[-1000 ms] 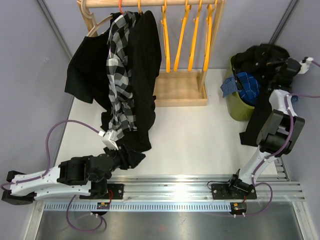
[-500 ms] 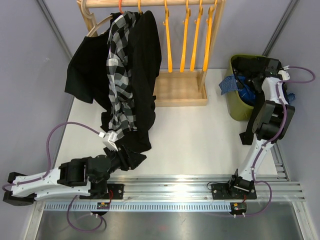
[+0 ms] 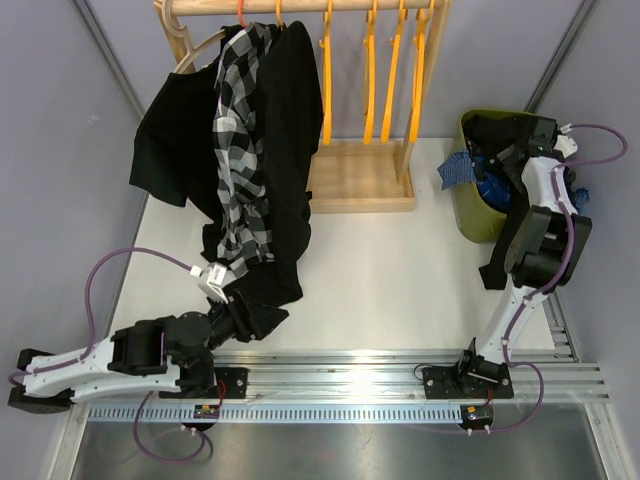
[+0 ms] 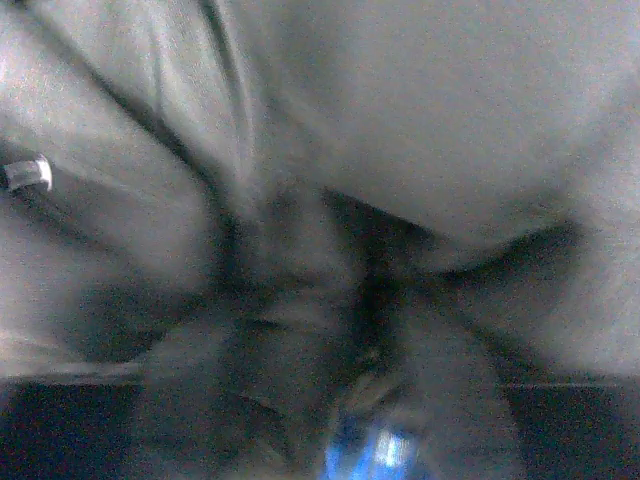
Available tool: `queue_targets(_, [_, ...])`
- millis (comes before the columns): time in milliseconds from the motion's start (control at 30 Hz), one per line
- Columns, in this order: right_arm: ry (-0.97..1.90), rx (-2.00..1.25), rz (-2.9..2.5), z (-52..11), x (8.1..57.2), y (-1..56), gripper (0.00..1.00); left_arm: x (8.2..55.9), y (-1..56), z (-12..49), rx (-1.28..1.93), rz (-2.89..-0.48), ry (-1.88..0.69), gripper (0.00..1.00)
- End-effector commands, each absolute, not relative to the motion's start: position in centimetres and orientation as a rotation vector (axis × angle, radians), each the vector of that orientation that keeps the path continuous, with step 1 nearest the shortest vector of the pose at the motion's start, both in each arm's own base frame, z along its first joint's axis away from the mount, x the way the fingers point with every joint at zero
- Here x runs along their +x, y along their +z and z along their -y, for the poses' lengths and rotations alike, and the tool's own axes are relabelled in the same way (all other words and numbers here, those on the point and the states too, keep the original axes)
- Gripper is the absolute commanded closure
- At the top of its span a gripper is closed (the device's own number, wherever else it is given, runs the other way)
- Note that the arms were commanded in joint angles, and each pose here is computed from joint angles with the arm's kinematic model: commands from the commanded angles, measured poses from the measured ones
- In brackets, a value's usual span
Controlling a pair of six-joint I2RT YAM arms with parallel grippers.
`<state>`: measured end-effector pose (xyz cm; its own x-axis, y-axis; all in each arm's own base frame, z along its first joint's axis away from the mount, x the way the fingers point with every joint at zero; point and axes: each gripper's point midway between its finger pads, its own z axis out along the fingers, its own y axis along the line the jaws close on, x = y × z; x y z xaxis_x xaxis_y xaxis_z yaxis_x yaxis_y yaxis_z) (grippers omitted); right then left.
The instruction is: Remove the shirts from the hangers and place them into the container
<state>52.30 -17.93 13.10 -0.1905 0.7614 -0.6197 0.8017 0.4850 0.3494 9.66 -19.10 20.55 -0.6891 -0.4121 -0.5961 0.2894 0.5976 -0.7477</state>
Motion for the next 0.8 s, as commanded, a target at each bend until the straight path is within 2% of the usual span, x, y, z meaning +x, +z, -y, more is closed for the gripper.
queue_targets(0, [-0.056,1.009,-1.983,13.9,49.4,22.4,0.1,9.9,22.3,18.7,-0.11,-1.978,-1.173,0.33])
queue_targets(100, [-0.024,0.924,-1.817,13.2,47.7,32.3,0.0,10.1,22.7,18.0,-0.115,-1.963,-1.162,0.31])
queue_targets(233, [0.016,0.821,-1.659,11.5,44.6,39.9,0.01,10.2,23.0,17.2,-0.112,-1.948,-1.152,0.3])
queue_targets(267, [0.023,0.787,-1.656,10.6,43.9,40.2,0.01,10.2,23.1,17.1,-0.111,-1.944,-1.152,0.29])
queue_targets(400, [0.172,0.574,-1.5,5.2,37.5,47.7,0.01,10.1,23.2,16.5,-0.097,-1.936,-1.147,0.27])
queue_targets(467, [0.247,0.472,-1.493,2.7,35.4,48.2,0.01,10.1,23.3,16.3,-0.089,-1.929,-1.15,0.26])
queue_targets(500, [0.362,0.334,-1.438,-0.4,32.4,50.6,0.01,10.1,23.4,16.2,-0.086,-1.926,-1.15,0.24])
queue_targets(600, [0.539,0.11,-1.414,-5.4,27.1,51.7,0.03,10.1,23.6,16.1,-0.054,-1.914,-1.141,0.18])
queue_targets(700, [0.682,-0.068,-1.416,-8.9,23.0,51.9,0.01,10.0,23.7,16.3,-0.021,-1.909,-1.13,0.08])
queue_targets(733, [0.711,-0.103,-1.415,-9.5,22.2,52.0,0.01,10.0,23.9,16.4,-0.013,-1.903,-1.136,0.01])
queue_targets(767, [0.751,-0.134,-1.407,-10.2,21.3,52.3,0.01,9.9,23.9,16.6,0.005,-1.906,-1.131,0.01])
